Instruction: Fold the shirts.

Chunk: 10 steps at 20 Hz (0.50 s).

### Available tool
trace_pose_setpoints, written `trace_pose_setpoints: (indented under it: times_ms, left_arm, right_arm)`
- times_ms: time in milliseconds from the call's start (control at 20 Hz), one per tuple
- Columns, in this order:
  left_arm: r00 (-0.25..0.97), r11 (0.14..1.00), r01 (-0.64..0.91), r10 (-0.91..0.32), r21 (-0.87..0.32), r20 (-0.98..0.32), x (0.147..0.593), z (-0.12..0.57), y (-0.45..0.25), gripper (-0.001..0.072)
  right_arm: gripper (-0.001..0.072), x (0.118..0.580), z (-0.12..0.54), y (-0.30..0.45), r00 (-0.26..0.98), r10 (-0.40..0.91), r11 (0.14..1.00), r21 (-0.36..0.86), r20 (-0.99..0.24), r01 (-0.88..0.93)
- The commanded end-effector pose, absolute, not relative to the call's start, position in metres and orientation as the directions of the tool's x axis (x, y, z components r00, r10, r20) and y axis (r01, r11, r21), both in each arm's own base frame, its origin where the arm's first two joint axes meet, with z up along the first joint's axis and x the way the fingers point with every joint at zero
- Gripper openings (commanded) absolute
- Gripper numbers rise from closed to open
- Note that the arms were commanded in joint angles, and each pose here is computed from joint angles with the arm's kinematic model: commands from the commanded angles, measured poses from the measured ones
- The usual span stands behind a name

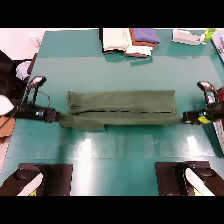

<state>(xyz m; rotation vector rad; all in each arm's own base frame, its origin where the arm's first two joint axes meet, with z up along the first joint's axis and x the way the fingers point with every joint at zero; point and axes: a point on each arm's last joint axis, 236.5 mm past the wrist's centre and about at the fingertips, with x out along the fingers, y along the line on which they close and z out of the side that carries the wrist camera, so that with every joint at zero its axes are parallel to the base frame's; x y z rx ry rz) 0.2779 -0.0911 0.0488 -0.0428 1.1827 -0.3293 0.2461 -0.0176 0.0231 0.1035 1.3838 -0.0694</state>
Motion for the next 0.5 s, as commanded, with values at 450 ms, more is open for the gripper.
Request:
trace_pose_setpoints:
  times_ms: [450]
  left_arm:
    - [0.39,0.954,0.264,-0.243,-0.145,-0.888,0.438,-0.016,-0.103,0.0029]
  right_arm:
    - [0.002,0.416,-0.009,-0.028,0.196,0.016,0.991,0.042,-0.981,0.126]
